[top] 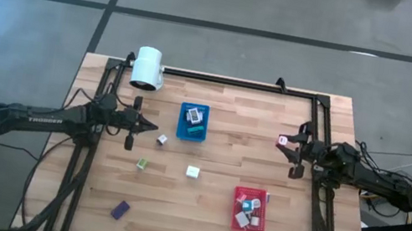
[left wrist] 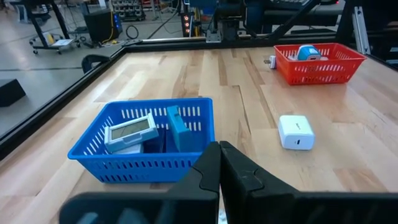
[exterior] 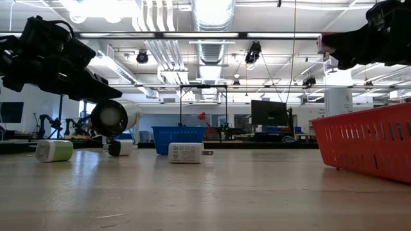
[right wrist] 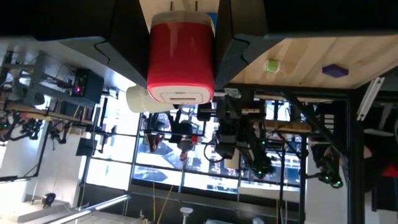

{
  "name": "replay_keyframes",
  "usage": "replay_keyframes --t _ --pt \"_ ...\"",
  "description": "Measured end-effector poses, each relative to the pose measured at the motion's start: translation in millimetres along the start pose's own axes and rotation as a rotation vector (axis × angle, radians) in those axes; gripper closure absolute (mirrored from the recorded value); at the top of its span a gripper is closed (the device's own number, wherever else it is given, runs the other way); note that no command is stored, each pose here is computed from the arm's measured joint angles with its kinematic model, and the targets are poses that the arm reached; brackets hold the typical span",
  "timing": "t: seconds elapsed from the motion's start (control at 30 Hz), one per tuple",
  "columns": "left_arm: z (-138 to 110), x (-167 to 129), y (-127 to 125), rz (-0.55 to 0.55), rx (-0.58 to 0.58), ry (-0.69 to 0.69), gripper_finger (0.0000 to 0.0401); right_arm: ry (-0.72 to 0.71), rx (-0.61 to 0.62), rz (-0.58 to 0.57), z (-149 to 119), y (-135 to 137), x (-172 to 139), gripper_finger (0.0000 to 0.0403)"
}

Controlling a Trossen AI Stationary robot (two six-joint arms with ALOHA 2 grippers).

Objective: Pick & Place Office items
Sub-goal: Put the pink charger adapter into the red bin

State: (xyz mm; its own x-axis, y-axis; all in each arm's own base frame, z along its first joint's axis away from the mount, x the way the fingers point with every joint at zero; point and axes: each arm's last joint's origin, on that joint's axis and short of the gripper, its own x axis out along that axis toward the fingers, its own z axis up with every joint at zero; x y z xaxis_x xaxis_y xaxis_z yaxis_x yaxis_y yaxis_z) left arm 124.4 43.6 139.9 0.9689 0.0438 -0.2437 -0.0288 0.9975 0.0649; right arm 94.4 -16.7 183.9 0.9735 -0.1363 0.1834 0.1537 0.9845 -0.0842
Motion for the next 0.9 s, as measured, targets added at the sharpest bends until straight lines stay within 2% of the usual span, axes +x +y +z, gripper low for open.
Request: replay_keyframes --t 0.47,0.57,0.77,0.9 --pt "0 0 0 0.0 0.0 0.0 0.0396 0.009 0.005 0.001 -1 0 0 0.0275" --pt "0 0 0 0.0 0.0 0.0 0.0396 0.006 0.039 0.004 -1 0 0 0.0275" --pt "0 0 0 0.0 0.011 0.0 0.0396 -0.099 0.101 0.118 10 3 3 0.0275" --pt "0 0 0 0.0 0.011 0.0 0.0396 -0.067 0.125 0.145 18 3 9 0.0275"
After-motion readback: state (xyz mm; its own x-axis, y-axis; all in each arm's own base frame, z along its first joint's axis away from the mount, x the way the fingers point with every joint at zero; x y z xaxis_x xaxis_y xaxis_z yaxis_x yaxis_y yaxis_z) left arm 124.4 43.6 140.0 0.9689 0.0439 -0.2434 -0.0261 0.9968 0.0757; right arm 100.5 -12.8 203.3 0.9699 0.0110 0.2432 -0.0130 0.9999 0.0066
